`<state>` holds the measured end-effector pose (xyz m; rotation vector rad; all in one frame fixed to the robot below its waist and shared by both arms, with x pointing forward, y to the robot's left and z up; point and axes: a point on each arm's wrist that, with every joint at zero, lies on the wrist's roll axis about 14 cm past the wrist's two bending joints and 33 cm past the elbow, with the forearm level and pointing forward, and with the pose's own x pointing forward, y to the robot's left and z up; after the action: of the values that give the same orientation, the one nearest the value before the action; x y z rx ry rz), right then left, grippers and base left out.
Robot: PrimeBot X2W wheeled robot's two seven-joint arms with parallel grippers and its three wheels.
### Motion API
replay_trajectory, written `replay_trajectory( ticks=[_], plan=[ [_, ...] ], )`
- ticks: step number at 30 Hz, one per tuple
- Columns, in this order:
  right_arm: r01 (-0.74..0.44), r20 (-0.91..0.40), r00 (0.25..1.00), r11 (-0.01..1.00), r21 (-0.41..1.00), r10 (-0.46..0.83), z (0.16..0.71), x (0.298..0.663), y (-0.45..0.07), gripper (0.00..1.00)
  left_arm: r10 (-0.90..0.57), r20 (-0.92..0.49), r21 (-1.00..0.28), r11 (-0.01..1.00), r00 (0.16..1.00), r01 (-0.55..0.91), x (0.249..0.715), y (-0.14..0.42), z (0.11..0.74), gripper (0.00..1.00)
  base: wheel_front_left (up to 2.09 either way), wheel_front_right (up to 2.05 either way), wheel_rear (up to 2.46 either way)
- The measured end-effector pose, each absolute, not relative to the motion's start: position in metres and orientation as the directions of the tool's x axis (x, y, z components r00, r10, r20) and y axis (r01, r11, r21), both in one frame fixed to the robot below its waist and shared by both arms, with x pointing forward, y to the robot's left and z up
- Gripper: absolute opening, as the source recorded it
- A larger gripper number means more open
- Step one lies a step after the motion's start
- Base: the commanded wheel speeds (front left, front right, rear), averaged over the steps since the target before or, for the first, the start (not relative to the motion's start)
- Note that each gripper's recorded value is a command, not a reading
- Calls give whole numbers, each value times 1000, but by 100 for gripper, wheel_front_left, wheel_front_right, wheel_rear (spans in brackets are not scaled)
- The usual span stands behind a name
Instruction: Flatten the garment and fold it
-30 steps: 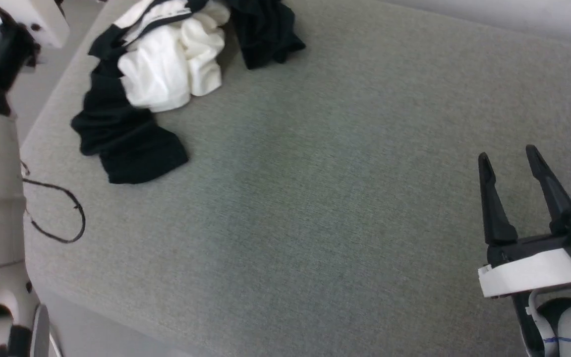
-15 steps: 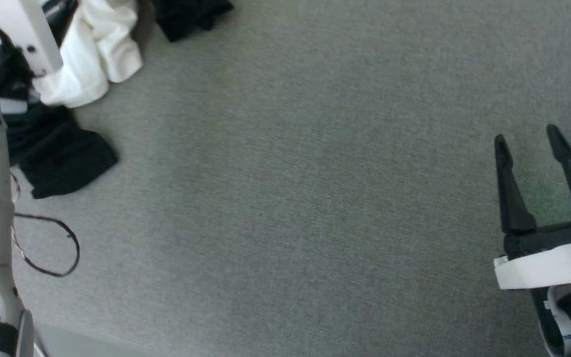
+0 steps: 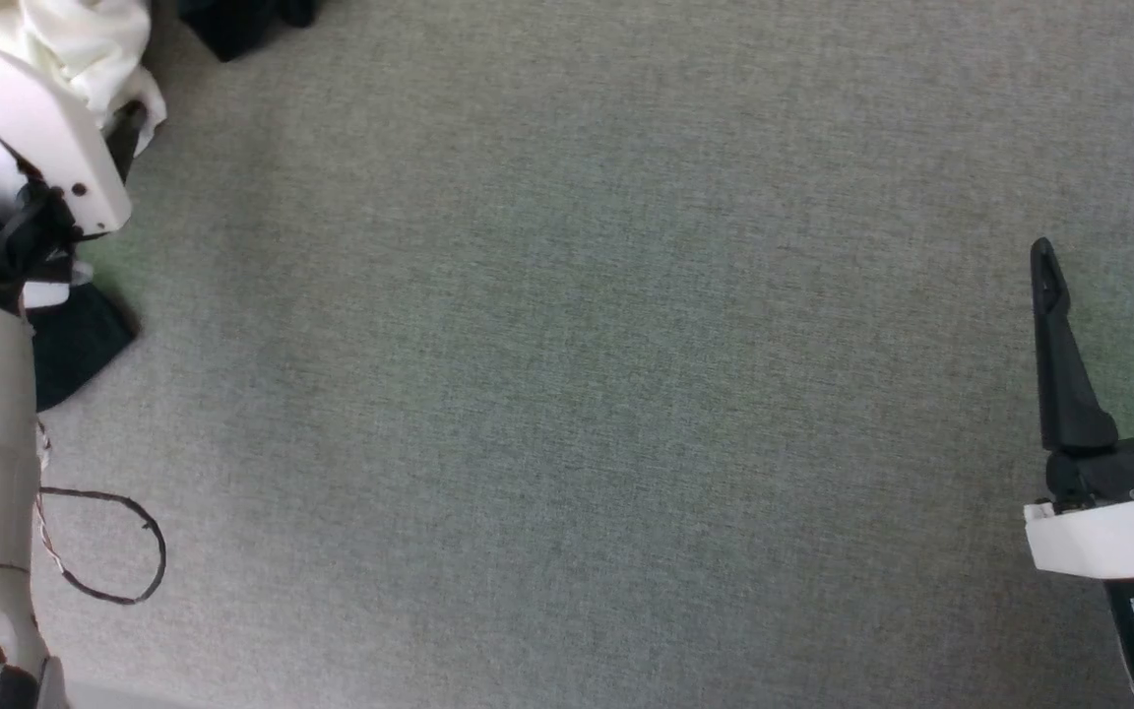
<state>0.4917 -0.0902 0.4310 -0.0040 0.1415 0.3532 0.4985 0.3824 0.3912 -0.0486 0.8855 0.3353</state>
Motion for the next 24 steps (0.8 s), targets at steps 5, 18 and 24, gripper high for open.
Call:
replay_trajectory(
  ticks=[5,18,24],
  plan=[
    [-333,-131,934,943,7,331,435,493,-96,100,291,-737,120,945,610,-306,501,388,392,0,0,0,0],
    [-321,-39,946,947,26,322,474,481,-94,100,342,-595,166,938,728,-305,497,415,466,0,0,0,0],
    [-302,21,953,952,52,301,497,466,-97,100,309,-417,146,951,855,-272,513,405,553,0,0,0,0]
  ],
)
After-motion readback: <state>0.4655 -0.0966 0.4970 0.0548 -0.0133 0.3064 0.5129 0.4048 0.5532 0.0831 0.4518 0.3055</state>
